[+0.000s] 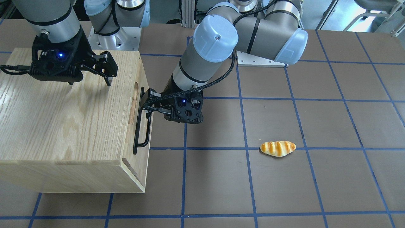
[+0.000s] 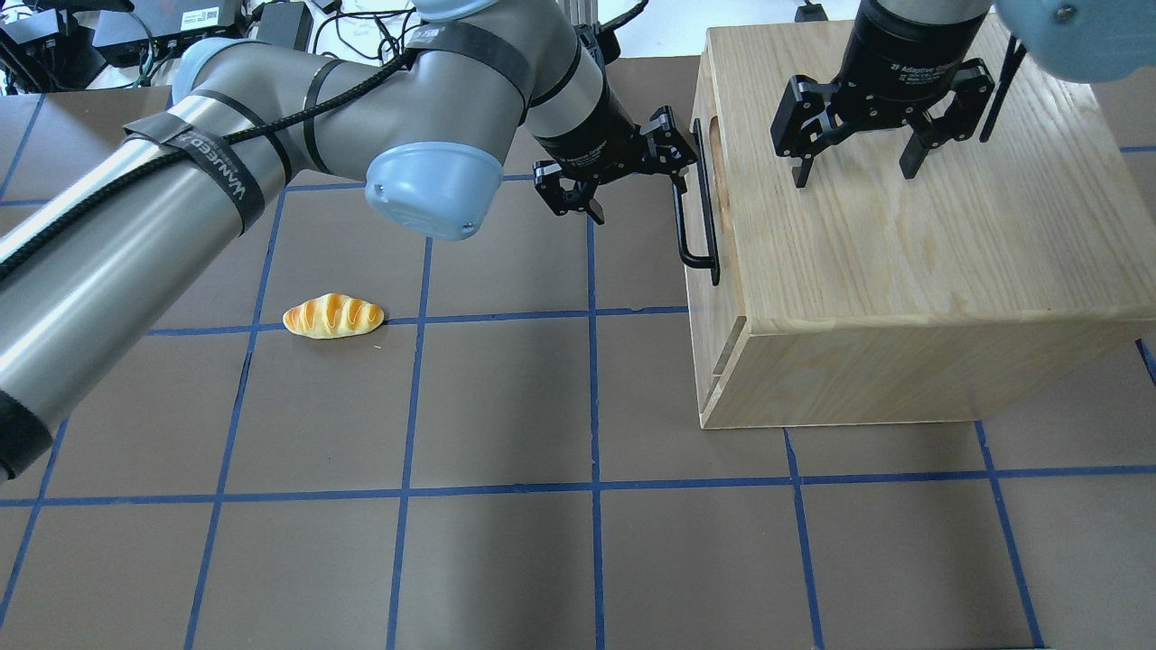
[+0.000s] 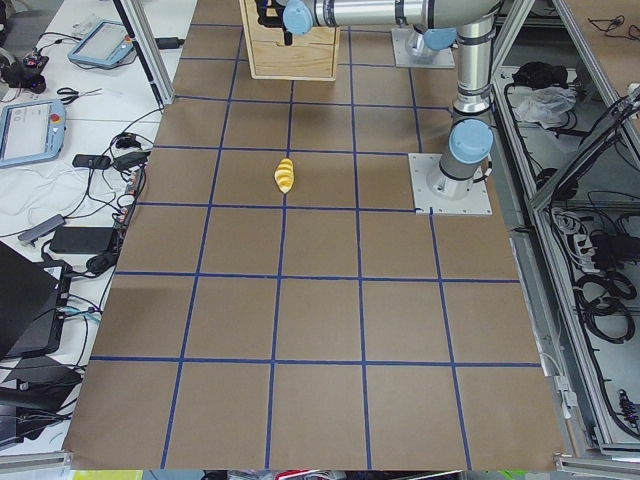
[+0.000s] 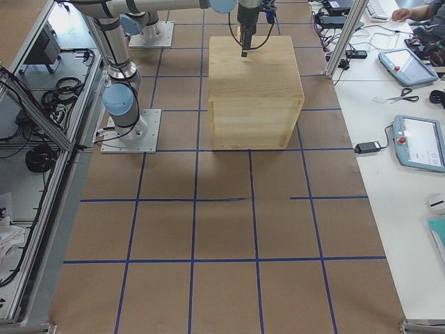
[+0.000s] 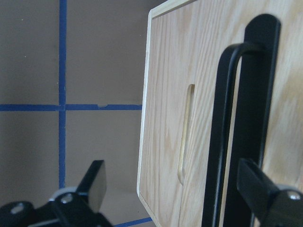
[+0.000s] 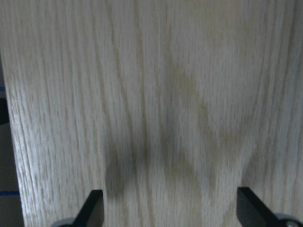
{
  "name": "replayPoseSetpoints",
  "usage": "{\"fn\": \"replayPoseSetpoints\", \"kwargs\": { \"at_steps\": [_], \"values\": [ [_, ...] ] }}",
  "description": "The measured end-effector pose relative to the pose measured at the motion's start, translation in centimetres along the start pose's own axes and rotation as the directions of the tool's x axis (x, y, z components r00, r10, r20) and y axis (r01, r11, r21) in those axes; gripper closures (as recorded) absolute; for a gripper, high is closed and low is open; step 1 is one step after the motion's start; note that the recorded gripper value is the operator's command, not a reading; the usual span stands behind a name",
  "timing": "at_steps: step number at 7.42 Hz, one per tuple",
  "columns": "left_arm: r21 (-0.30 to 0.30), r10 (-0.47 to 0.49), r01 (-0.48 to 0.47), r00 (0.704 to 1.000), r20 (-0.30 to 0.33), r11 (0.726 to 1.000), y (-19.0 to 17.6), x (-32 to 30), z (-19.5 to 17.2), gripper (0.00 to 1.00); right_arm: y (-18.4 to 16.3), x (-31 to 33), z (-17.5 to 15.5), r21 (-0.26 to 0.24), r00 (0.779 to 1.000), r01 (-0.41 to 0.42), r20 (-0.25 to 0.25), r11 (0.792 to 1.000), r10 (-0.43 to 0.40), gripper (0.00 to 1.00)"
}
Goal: Open upper drawer
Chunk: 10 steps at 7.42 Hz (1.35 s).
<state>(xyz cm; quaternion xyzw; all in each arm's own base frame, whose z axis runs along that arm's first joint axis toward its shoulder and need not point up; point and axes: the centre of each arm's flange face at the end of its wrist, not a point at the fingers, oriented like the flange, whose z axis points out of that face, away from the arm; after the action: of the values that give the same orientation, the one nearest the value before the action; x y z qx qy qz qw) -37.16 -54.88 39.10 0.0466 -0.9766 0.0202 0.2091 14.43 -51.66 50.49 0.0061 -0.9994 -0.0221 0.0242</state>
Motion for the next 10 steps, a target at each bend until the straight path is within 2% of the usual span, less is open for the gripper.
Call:
{"fn": "replayPoseSetpoints", "kwargs": {
  "at_steps": [6, 10],
  "values": [
    [-0.024, 0.009, -0.009, 1.000, 0.010, 1.000, 0.0, 0.2, 2.4, 0.00, 0.0, 0.0, 0.0, 0.000, 1.000, 0.000, 0.000, 1.000, 0.000, 0.00],
    [-0.025, 0.027, -0.027, 0.999, 0.019, 0.999, 0.0, 0.0, 2.7, 0.00, 0.0, 0.0, 0.0, 0.000, 1.000, 0.000, 0.000, 1.000, 0.000, 0.00]
  ]
}}
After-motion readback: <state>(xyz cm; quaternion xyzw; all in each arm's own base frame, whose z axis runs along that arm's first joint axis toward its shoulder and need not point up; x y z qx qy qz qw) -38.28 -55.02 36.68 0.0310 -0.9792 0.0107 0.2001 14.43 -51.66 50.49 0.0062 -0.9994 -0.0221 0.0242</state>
